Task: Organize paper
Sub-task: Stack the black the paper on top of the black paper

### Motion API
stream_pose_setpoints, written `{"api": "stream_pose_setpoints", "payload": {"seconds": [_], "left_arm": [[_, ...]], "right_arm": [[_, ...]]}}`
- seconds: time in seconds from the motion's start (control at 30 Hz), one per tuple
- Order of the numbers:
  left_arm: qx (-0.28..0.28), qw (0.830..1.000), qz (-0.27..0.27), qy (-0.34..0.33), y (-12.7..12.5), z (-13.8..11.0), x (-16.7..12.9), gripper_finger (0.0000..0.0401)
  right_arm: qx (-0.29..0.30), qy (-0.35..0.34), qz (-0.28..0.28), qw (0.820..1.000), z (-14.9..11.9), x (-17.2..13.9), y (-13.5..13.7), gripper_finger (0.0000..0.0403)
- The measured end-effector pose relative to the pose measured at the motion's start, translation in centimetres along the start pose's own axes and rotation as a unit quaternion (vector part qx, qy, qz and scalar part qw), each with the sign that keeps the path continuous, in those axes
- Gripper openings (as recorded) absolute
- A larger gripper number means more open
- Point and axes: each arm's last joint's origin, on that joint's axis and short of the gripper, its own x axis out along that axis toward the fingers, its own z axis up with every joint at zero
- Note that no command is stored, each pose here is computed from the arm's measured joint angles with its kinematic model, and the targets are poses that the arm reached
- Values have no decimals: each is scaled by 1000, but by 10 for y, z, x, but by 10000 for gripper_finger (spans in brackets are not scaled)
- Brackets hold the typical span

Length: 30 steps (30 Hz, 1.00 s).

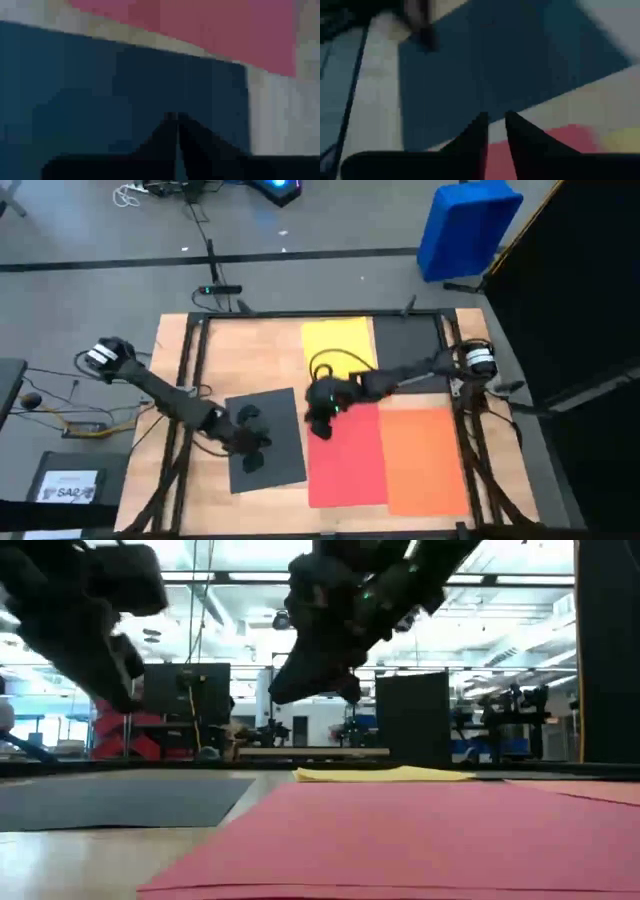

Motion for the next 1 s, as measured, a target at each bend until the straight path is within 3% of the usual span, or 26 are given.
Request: {"api": "stream_pose_setpoints", "payload": {"seconds": [0.2, 0.4, 0.53, 0.8, 1.0], "left_arm": [[-12, 1000, -1, 28, -12, -19, 6, 0], [-2, 998, 35, 59, -9, -28, 24, 0], [9, 992, 80, 92, 3, -30, 37, 0], [38, 988, 98, 113, 19, -20, 45, 0], [48, 984, 117, 125, 32, -14, 47, 0]], "right_arm": [[4, -16, -21, 1000, 13, -7, -34, 119], [-2, -23, -42, 999, 17, -10, -47, 151], [2, -30, -58, 998, 19, -9, -54, 155], [8, -20, -46, 999, 33, 28, -74, 155], [12, 16, -86, 996, 42, 45, -97, 155]]}}
